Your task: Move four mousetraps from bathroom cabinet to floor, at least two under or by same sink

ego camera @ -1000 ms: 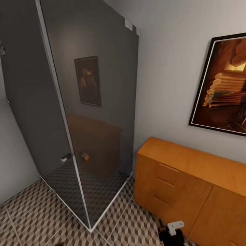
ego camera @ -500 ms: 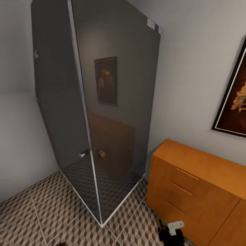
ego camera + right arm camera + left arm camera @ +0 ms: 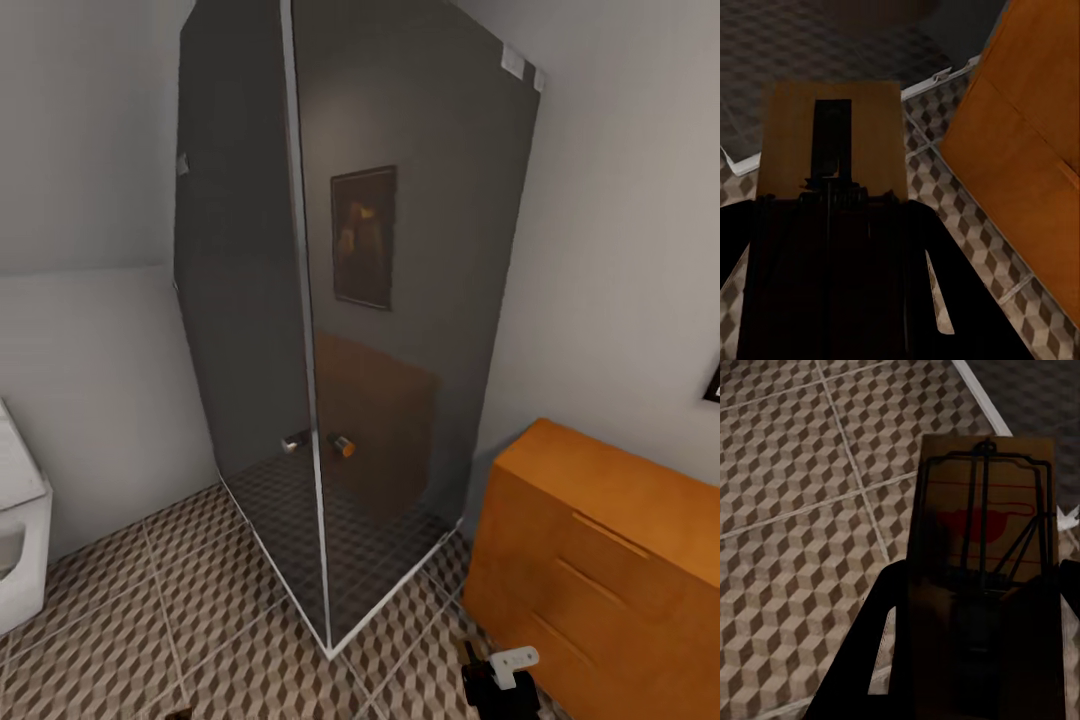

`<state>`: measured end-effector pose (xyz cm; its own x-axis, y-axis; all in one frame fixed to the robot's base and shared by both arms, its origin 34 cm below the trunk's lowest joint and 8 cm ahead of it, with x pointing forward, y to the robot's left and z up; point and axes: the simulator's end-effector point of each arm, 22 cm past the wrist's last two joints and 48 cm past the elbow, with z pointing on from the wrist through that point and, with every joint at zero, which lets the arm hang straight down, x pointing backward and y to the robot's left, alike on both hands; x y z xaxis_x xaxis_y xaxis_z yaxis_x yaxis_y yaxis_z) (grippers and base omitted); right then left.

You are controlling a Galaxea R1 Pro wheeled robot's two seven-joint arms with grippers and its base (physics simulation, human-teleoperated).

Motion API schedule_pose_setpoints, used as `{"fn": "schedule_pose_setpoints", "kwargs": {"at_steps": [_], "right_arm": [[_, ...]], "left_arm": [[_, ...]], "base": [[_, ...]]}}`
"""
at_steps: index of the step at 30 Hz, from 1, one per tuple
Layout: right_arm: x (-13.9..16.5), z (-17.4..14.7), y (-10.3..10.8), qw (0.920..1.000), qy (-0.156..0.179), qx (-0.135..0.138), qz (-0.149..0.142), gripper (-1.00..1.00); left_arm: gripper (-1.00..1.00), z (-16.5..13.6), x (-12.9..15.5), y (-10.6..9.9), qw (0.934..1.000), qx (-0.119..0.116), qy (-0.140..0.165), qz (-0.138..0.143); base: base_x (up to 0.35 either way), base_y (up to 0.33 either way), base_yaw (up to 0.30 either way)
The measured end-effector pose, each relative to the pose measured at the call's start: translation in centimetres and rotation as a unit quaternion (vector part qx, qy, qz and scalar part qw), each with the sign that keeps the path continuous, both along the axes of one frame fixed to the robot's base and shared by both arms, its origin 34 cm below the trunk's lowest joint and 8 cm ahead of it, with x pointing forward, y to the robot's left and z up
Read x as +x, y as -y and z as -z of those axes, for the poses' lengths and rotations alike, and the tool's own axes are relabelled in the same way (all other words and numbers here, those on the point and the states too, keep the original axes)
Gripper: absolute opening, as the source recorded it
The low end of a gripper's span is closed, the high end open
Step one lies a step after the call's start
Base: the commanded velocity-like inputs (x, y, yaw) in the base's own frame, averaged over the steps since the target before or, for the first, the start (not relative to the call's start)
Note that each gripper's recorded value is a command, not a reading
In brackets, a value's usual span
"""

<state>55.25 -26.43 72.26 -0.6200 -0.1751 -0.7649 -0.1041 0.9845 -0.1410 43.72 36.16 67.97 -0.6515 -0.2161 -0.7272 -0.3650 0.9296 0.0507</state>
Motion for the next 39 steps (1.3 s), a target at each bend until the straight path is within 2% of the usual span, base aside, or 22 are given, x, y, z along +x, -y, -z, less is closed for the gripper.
{"fn": "schedule_pose_setpoints", "kwargs": {"at_steps": [22,39], "right_arm": [[0.00,0.00,0.00,1.0000,0.000,0.000,0.000,-1.00],[-0.01,-0.01,-0.01,1.0000,0.000,0.000,0.000,-1.00]], "left_arm": [[-1.00,0.04,-0.13,-0.04,1.0000,0.000,-0.001,-0.001],[-1.00,0.01,-0.13,-0.06,1.0000,0.000,0.000,-0.002]], "base": [[0.000,0.009,0.300],[0.071,0.244,0.300]]}}
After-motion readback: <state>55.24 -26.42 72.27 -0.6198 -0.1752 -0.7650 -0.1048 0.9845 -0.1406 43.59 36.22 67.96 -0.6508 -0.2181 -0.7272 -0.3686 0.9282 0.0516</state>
